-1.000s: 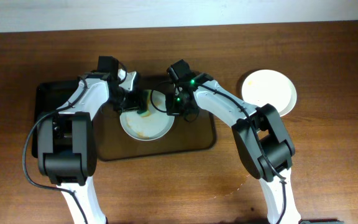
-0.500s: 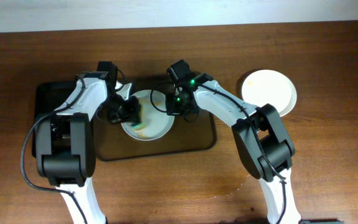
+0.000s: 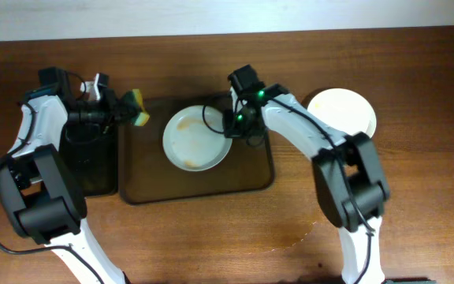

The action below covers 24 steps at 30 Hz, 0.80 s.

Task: Clean dirty plates on tray and stack at the side
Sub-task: 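Lift the back plate with the right gripper and stack it on the pile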

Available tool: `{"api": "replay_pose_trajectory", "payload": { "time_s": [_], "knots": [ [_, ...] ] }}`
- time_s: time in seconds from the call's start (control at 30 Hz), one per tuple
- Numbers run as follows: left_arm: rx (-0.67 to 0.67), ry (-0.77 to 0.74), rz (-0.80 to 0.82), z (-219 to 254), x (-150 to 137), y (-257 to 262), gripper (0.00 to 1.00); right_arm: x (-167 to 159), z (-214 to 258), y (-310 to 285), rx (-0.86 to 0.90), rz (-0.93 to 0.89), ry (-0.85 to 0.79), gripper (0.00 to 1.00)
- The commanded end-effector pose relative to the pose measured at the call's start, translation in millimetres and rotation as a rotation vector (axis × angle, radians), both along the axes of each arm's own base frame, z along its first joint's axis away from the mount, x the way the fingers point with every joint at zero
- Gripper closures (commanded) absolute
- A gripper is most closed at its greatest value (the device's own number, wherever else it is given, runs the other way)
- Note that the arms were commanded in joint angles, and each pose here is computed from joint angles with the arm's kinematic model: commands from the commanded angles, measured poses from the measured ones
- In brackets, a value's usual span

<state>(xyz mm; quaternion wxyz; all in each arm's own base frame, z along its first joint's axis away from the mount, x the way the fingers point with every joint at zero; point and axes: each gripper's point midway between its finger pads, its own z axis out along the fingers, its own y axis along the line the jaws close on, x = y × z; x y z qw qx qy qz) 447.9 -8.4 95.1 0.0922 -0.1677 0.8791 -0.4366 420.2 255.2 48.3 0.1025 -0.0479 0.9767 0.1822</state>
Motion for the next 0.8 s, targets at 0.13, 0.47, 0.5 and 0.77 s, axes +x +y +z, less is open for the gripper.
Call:
{"api": "replay_pose_trajectory", "payload": {
  "time_s": [0.13, 0.47, 0.5, 0.77],
  "knots": [
    [0.449, 0.094, 0.046, -16.9, -14.4, 64.4, 0.99, 7.6, 122.9, -62.3, -0.685, -0.122, -0.539, 0.96],
    [0.796, 0.084, 0.148, 42.5, -37.6, 115.3, 0.99, -46.0, 227.8, -18.2, -1.127, -0.27, -1.078, 0.96],
    [0.796, 0.084, 0.148, 42.5, -37.5, 115.4, 0.99, -51.3, 233.9, -15.4, -1.147, -0.28, -1.107, 0.96],
    [0.795, 0.087, 0.147, 42.2, -38.4, 115.1, 0.99, -43.2, 208.0, -7.1, -1.03, -0.197, -1.009, 0.96]
  ]
}}
